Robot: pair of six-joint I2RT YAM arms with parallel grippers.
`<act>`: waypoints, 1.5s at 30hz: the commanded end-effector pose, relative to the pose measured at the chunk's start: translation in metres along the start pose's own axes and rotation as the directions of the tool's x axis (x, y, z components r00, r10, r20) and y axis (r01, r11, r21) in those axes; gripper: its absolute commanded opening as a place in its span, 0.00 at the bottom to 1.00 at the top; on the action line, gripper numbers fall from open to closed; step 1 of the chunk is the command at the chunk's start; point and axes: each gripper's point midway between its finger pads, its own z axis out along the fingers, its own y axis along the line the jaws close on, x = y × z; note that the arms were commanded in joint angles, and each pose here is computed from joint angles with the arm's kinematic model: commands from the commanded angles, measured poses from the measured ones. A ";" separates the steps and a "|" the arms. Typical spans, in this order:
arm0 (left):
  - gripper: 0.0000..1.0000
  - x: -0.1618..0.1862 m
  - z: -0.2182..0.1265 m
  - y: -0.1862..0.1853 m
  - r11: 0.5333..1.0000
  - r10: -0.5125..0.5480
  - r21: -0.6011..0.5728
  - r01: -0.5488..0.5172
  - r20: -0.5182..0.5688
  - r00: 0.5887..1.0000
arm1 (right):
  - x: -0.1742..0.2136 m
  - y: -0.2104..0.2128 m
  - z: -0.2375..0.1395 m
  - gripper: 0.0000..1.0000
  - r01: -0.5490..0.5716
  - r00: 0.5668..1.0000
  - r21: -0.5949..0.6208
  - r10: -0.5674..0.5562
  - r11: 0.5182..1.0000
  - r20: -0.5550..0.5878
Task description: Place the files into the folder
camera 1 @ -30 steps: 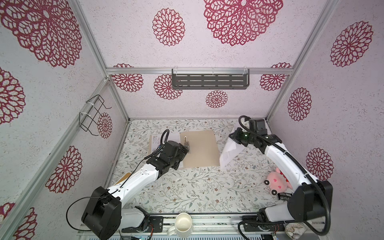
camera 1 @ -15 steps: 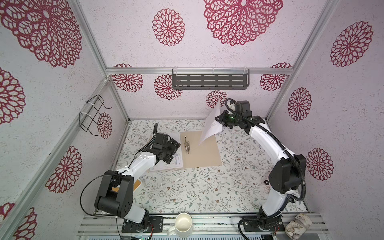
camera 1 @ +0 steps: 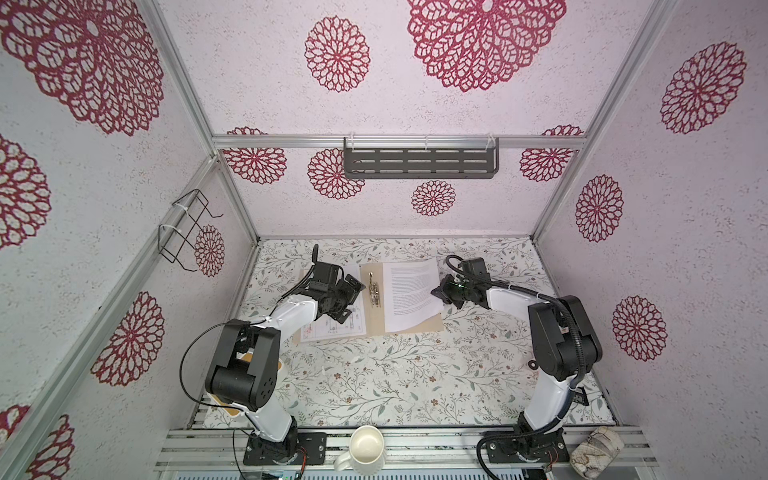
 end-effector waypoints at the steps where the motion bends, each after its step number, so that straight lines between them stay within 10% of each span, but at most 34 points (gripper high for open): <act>1: 0.99 -0.006 -0.002 -0.016 0.999 0.008 0.047 -0.009 0.007 1.000 | -0.016 0.031 -0.001 0.00 0.031 0.998 -0.107 -0.025 0.994 0.053; 34: 0.98 0.025 0.019 -0.016 0.999 -0.007 0.041 0.010 -0.058 0.998 | -0.026 0.060 -0.003 0.00 -0.329 0.944 -0.301 0.323 0.895 -0.071; 45: 0.98 0.026 0.016 -0.013 0.999 -0.010 0.047 0.012 -0.053 0.999 | -0.015 0.052 0.002 0.00 -0.162 0.987 -0.318 0.155 0.934 -0.048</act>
